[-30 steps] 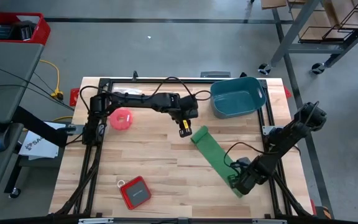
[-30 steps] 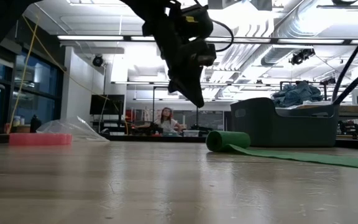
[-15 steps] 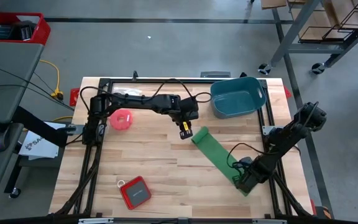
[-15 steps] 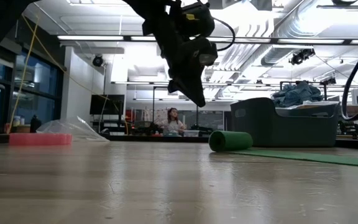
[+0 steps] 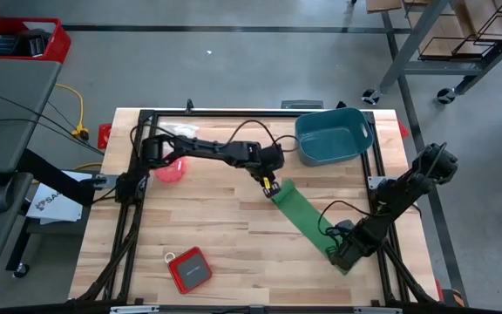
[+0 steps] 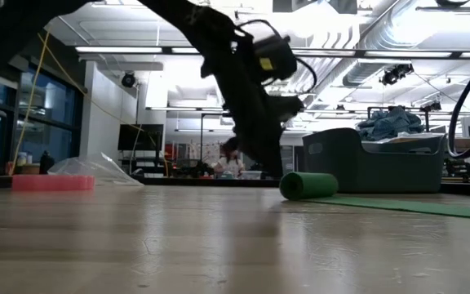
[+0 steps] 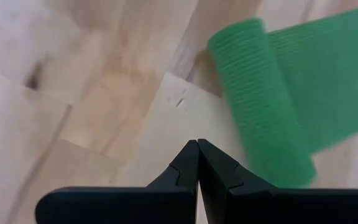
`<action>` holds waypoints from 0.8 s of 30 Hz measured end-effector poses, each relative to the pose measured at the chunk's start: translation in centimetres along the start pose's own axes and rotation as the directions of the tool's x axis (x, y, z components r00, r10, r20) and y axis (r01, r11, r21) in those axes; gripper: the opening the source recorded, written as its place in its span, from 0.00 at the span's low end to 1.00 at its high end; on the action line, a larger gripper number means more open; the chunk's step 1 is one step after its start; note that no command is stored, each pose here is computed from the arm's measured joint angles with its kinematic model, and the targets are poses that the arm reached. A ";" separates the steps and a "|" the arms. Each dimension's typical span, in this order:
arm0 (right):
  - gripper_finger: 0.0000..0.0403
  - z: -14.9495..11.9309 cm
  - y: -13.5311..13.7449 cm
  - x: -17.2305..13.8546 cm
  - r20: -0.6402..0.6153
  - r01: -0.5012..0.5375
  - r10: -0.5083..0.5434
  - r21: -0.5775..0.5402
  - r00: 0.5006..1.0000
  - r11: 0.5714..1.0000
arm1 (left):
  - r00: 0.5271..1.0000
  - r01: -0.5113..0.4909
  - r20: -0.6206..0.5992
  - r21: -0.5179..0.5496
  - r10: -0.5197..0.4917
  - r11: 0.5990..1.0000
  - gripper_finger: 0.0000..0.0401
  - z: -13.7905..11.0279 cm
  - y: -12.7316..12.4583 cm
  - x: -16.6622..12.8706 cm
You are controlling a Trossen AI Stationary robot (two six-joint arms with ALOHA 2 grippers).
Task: Roll bandage
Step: Roll the green bandage
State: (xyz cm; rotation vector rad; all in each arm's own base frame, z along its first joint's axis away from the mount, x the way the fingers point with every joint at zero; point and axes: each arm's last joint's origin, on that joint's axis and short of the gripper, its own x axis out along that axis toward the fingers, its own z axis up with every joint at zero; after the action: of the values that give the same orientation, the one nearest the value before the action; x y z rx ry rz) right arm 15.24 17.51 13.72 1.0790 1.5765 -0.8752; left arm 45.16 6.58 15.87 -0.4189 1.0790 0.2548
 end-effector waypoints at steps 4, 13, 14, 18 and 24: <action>0.00 0.0 0.0 0.0 0.000 -0.001 0.001 -0.002 1.000 1.000 | 1.000 0.009 0.001 -0.082 -0.009 0.997 0.00 -0.1 0.0 1.1; 0.00 0.0 0.0 0.0 0.001 -0.003 0.003 -0.002 1.000 1.000 | 0.993 0.090 0.090 -0.126 -0.079 0.988 0.00 0.8 -0.6 1.1; 0.00 0.0 0.0 0.0 0.001 -0.004 0.004 -0.002 1.000 1.000 | 0.994 0.084 0.086 -0.127 -0.073 0.988 0.00 0.7 -0.7 1.1; 0.00 0.0 0.0 0.0 0.001 -0.004 0.004 -0.001 1.000 1.000 | 0.997 0.033 0.068 -0.135 -0.024 0.990 0.00 0.2 -1.1 1.2; 0.00 0.0 0.0 0.0 0.001 -0.004 0.004 -0.002 1.000 1.000 | 0.998 0.010 0.066 -0.129 -0.002 0.992 0.00 -0.3 -2.0 1.3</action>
State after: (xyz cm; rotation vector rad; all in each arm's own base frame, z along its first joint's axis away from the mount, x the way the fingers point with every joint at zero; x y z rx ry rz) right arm 15.27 17.53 13.72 1.0796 1.5732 -0.8709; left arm 46.33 4.69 15.05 -0.5266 0.9997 0.3323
